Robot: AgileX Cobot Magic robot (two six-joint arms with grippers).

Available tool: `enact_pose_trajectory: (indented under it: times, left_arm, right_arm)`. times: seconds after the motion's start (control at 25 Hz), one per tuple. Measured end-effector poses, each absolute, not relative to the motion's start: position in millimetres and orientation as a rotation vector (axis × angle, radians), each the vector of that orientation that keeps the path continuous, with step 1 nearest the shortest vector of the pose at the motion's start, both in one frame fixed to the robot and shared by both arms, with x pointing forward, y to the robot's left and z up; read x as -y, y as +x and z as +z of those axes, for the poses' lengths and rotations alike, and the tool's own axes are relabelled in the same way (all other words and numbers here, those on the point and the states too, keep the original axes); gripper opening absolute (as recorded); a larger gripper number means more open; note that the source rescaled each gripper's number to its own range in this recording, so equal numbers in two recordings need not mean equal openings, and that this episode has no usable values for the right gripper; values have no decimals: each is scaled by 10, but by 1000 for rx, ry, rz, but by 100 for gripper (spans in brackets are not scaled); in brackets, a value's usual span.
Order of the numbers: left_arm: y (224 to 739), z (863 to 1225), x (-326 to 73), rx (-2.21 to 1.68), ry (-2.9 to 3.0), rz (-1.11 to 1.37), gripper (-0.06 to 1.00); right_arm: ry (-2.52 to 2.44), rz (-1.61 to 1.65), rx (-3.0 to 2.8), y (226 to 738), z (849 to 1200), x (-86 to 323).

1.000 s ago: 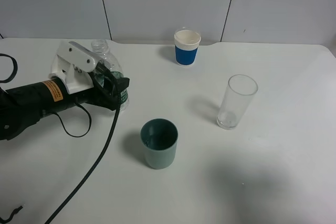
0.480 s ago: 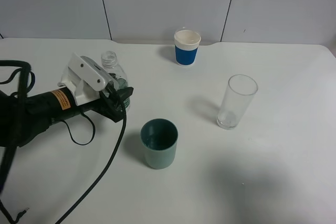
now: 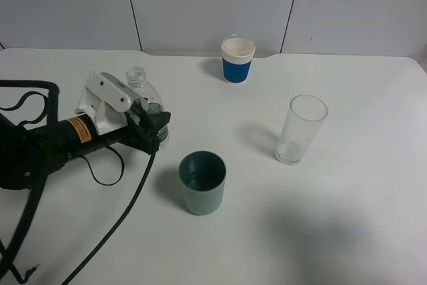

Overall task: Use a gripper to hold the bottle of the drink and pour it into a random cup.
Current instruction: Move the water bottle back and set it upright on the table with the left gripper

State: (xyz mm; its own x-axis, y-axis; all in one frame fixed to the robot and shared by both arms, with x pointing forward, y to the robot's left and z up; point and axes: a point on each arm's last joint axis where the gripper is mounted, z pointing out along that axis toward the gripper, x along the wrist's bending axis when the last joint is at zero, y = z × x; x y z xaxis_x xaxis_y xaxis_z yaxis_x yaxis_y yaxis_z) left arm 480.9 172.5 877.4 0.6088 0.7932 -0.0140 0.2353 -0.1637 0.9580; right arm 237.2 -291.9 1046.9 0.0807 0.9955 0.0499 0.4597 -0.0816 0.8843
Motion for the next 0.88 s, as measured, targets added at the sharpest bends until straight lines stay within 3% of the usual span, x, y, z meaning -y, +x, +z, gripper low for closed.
enact_pose_trajectory:
  times: [0.88]
  left_arm:
    - [4810, 8677, -1725, -816, 1738, 647, 0]
  right_arm:
    - [1639, 942, -1467, 2372, 10469, 2919]
